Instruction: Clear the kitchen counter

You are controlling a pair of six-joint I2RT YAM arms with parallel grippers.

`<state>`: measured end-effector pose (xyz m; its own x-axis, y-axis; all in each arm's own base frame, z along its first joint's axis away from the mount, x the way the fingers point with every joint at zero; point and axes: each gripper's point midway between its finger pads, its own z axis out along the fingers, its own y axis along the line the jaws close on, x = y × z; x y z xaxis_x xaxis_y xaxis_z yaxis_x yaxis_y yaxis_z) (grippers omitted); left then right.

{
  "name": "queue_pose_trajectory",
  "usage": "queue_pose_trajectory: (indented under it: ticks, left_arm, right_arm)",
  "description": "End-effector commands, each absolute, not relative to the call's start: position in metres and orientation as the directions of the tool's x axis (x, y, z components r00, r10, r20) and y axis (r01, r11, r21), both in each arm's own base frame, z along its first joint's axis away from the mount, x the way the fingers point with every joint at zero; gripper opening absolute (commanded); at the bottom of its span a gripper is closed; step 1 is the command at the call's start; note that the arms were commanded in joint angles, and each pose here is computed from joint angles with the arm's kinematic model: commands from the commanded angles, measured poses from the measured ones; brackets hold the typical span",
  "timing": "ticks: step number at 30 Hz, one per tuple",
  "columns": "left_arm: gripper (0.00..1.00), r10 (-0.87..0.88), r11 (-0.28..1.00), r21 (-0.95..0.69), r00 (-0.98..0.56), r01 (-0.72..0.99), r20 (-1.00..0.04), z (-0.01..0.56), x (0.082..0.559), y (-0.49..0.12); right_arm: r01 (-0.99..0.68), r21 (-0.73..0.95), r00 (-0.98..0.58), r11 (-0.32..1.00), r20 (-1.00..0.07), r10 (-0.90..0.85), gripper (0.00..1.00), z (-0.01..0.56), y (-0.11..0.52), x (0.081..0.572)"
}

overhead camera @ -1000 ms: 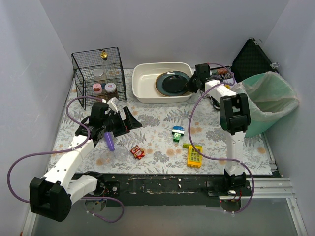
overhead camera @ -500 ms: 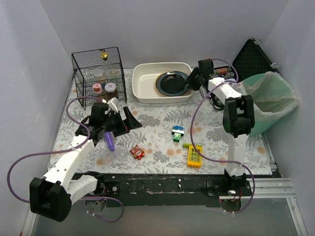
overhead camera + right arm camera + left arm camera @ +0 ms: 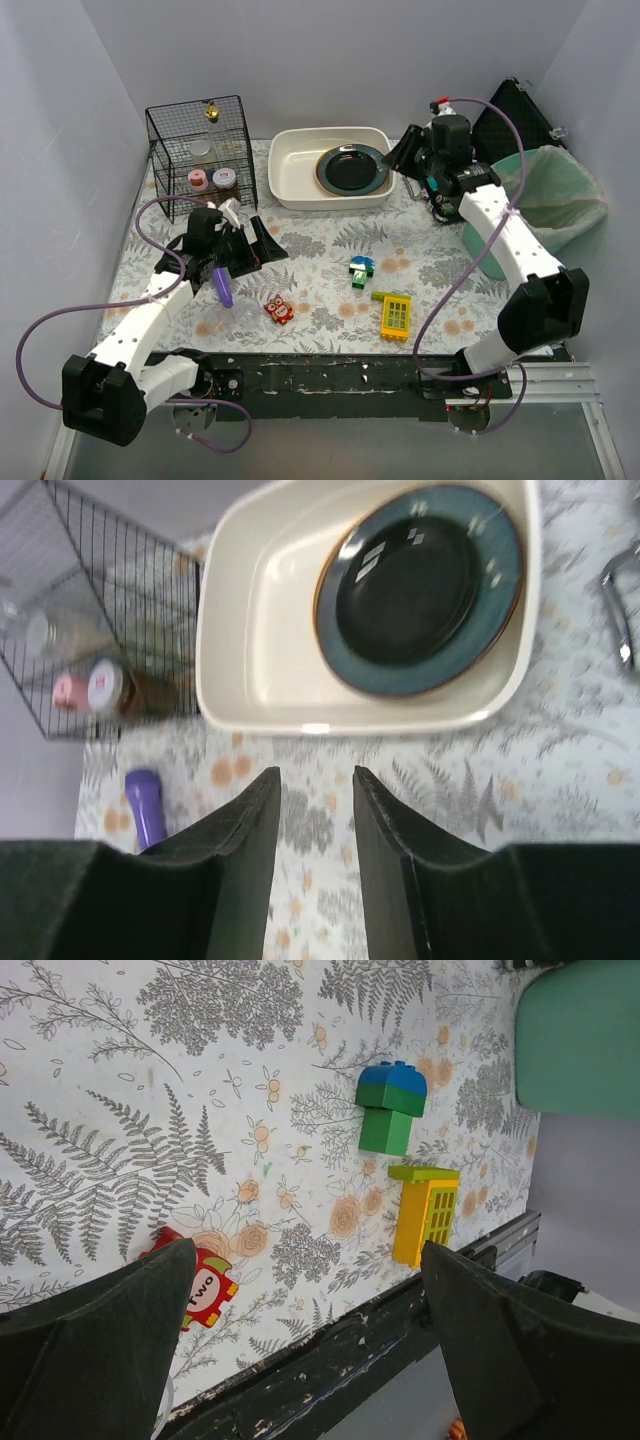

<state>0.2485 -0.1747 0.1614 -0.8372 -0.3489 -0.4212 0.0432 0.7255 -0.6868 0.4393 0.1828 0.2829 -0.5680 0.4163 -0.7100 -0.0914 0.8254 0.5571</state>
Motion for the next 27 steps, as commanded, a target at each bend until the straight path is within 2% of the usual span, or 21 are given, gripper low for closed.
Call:
queue_pose_trajectory:
  ticks: [1,6,12,16,21,27]
  left_arm:
    - [0.96,-0.366,0.745,-0.664,-0.793,0.065,-0.488,0.179,0.263,-0.17]
    - [0.97,-0.413,0.757,-0.653,-0.759,0.02,-0.503,0.189,0.28,-0.156]
    - [0.97,-0.559,0.711,-0.696,-0.677,-0.095,-0.479,0.2,0.301,-0.102]
    - [0.97,-0.592,0.719,-0.68,-0.639,-0.145,-0.49,0.199,0.3,-0.08]
    - [0.97,-0.613,0.717,-0.675,-0.619,-0.175,-0.49,0.196,0.289,-0.074]
    - [0.97,-0.61,0.718,-0.672,-0.63,-0.183,-0.48,0.189,0.276,-0.075]
  right_arm:
    - [-0.224,0.523,-0.655,0.822,-0.706,0.271,0.41,0.262,0.207,0.379]
    - [-0.304,0.502,-0.686,0.81,-0.705,0.179,0.4,0.252,0.243,0.306]
    - [-0.367,0.599,-0.782,0.712,-0.613,0.113,0.42,0.228,0.313,0.216]
    - [-0.418,0.652,-0.823,0.633,-0.567,0.041,0.44,0.219,0.367,0.172]
    - [-0.427,0.677,-0.87,0.599,-0.489,-0.066,0.49,0.189,0.421,0.136]
    - [-0.416,0.678,-0.89,0.606,-0.44,-0.118,0.52,0.157,0.456,0.128]
